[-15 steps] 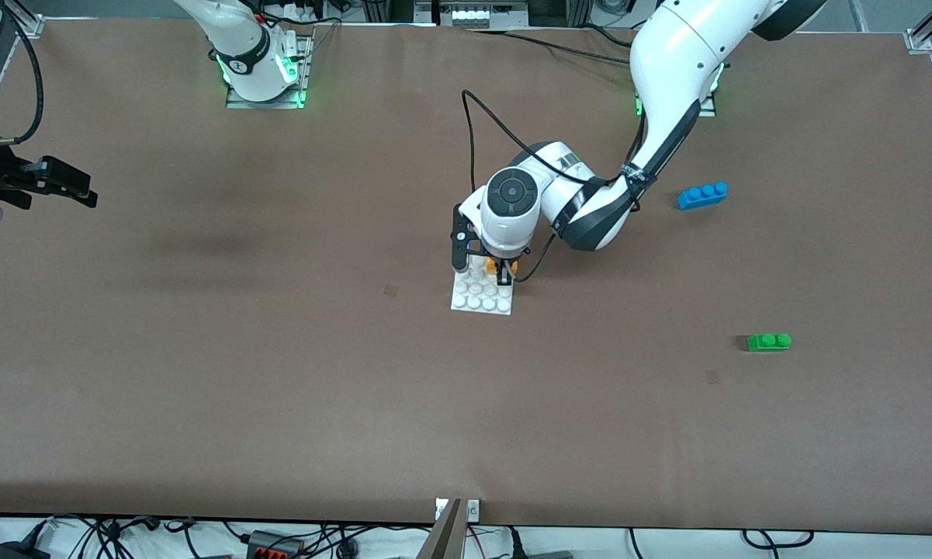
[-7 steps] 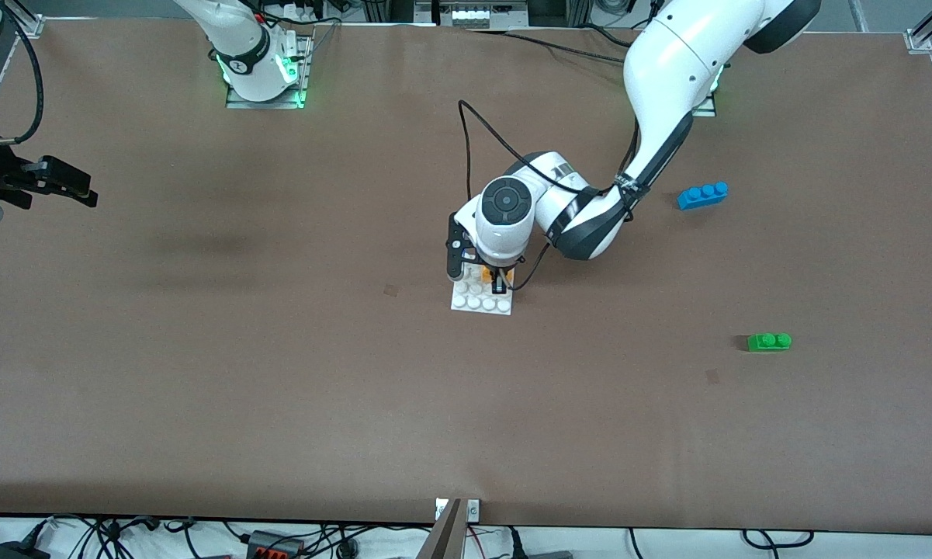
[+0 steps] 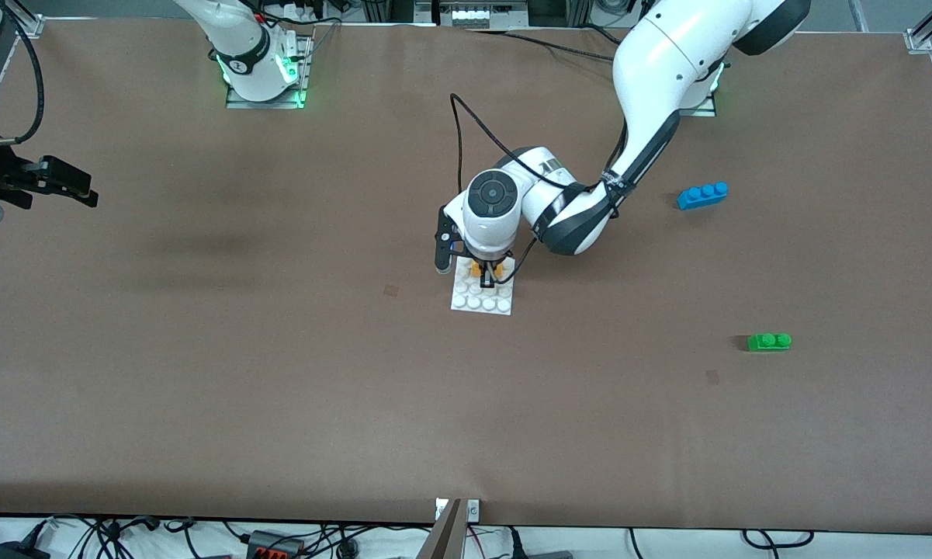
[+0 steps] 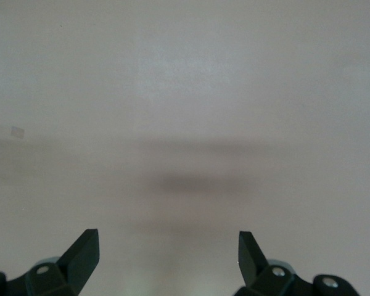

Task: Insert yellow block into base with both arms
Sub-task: 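Lower and press the yellow brick onto the base studs with the left gripper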

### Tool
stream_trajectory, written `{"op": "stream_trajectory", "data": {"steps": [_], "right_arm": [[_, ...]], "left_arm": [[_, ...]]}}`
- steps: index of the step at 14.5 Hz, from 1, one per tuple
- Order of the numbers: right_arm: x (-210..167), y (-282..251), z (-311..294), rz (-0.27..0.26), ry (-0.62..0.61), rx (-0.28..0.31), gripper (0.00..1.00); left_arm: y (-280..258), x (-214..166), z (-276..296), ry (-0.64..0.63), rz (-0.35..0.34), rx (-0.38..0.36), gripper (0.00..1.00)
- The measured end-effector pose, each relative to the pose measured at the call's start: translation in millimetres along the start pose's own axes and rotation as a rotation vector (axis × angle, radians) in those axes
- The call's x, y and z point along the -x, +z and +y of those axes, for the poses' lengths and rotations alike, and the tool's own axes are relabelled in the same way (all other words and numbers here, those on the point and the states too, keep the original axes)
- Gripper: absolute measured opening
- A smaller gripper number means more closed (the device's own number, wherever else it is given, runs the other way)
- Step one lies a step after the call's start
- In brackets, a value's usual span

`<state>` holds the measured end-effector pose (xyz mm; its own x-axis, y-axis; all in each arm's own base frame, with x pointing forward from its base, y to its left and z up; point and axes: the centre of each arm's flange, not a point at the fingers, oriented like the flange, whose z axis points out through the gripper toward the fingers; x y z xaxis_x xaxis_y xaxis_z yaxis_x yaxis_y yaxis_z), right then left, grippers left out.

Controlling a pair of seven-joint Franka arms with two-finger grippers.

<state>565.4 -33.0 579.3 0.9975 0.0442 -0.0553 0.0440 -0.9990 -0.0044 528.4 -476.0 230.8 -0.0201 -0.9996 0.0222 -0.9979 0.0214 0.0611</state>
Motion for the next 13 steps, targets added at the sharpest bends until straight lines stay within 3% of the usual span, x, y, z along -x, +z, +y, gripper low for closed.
{"op": "stream_trajectory", "data": {"steps": [13], "right_arm": [[0.0,0.2,-1.5,-0.002,-0.002,0.000,1.00]], "left_arm": [[8.1,0.6,-2.6,-0.003,0.012,-0.005,0.35]]}}
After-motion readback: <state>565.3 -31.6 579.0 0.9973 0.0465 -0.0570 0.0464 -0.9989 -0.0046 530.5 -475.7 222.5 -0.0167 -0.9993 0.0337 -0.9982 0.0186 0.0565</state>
